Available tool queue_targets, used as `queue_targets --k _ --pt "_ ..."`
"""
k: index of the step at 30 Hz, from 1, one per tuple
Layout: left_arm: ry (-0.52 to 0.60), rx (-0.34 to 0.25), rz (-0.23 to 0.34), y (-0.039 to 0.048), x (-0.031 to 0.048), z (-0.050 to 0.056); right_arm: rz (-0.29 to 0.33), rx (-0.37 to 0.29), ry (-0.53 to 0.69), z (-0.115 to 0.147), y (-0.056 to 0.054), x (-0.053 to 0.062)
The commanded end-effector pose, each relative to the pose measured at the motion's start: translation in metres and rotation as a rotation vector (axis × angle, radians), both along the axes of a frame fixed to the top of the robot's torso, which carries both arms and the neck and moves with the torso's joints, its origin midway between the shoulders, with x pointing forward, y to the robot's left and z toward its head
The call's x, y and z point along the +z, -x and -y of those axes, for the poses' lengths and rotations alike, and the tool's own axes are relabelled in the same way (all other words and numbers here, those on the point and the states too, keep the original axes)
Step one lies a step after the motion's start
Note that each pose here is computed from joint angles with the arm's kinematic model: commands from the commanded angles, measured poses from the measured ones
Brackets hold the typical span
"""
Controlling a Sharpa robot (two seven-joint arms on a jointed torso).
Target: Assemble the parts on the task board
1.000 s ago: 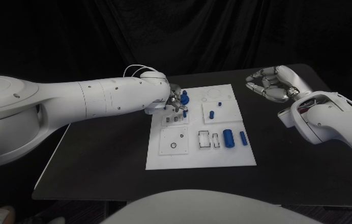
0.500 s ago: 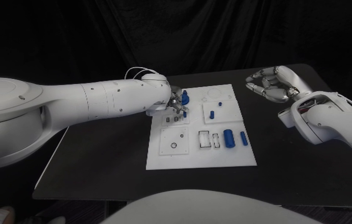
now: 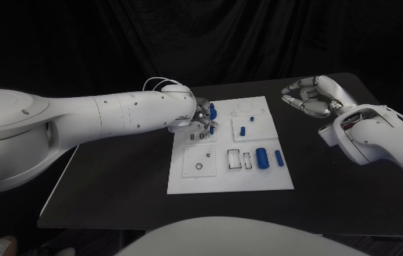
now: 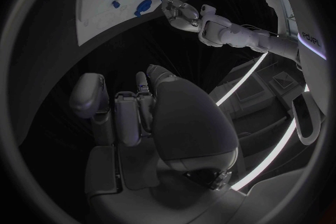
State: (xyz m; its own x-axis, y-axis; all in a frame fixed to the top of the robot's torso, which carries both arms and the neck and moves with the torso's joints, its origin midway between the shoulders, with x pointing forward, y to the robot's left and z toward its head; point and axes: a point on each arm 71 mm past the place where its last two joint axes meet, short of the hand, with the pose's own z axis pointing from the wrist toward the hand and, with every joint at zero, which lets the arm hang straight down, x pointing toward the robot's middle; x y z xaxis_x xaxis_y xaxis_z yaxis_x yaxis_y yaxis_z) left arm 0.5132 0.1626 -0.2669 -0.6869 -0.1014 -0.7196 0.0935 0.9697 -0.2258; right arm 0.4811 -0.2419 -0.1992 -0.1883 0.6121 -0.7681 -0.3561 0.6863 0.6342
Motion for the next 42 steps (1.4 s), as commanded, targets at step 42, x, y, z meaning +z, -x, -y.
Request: queue_targets --k 42 --pt "0.006 -0.027 -0.042 0.0072 -0.0151 0.005 -0.043 -0.019 0.019 0.002 -0.001 -0.005"
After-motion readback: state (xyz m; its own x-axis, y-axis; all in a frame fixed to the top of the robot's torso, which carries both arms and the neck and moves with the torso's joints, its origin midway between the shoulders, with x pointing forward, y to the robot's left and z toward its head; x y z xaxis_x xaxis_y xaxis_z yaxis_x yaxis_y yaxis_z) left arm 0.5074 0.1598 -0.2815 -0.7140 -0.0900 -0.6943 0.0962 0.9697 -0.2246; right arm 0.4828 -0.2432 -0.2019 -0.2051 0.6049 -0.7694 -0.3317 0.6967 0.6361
